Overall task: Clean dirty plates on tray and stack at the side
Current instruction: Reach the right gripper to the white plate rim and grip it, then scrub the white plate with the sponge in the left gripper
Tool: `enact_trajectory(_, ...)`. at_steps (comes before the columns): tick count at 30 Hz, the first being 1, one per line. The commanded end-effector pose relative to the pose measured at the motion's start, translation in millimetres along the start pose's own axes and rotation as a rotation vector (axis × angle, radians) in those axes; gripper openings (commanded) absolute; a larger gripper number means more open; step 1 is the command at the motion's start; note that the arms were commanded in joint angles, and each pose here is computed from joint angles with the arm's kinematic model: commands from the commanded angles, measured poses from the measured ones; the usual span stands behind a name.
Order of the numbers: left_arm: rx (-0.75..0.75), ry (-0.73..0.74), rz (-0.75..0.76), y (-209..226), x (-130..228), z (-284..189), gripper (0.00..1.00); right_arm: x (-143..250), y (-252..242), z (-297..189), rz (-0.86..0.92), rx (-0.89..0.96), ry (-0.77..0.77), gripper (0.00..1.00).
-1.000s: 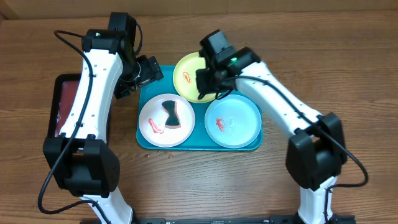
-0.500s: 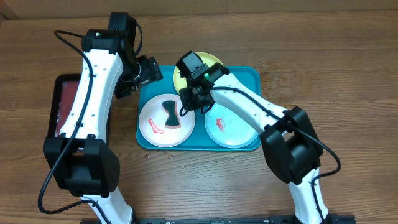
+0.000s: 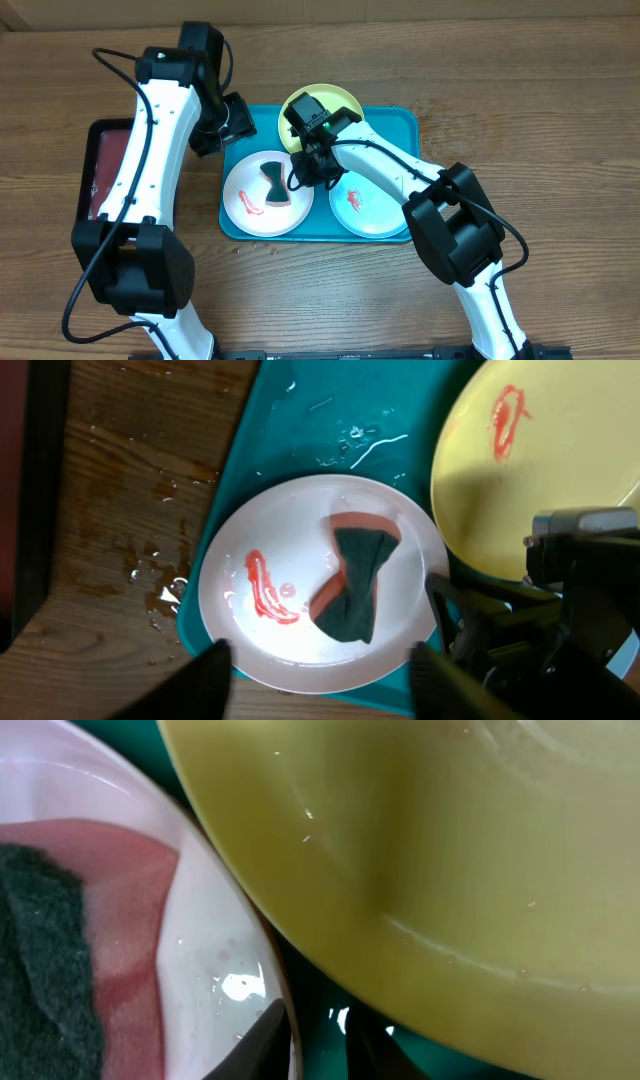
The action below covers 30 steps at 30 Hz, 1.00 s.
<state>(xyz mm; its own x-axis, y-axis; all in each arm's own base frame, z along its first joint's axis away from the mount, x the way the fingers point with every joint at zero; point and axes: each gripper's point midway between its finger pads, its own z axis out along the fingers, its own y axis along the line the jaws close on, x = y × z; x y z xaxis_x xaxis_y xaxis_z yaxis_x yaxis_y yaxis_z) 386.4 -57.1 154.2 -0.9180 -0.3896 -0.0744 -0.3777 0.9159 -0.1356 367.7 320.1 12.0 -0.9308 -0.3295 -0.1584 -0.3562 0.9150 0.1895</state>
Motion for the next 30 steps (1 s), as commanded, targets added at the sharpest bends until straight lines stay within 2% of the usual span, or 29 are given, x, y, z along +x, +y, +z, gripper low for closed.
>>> enact_trajectory(1,-0.01,0.07,0.029,-5.7,12.8,21.0,0.47,-4.0,1.7,-3.3,-0.003,-0.009,-0.011,0.13)
enact_trajectory(5,-0.029,0.164,0.043,-9.9,28.7,53.0,0.46,-3.6,1.6,-3.3,-0.003,-0.008,-0.01,0.12)
enact_trajectory(10,-0.039,0.249,0.111,-12.9,41.3,87.1,0.5,-3.4,0.7,-3.3,0.002,-0.007,-0.008,0.13)
enact_trajectory(12,-0.046,0.268,0.124,-12.3,42.1,98.0,0.49,-3.4,0.7,-3.3,0.002,-0.007,-0.008,0.13)
enact_trajectory(13,-0.052,0.283,0.131,-11.1,41.7,108.4,0.44,-3.3,0.7,-3.3,0.002,-0.007,-0.008,0.13)
enact_trajectory(15,-0.039,0.308,0.13,-10.7,42.4,117.2,0.41,-3.2,0.7,-3.3,0.002,-0.007,-0.007,0.13)
enact_trajectory(20,0.081,0.389,0.215,-22.2,51.8,130.0,0.43,-3.5,0.7,-3.3,0.002,-0.007,-0.008,0.13)
enact_trajectory(30,0.085,0.392,0.25,-23.9,54.2,134.6,0.44,-4.3,0.4,-3.4,0.001,-0.005,-0.012,0.14)
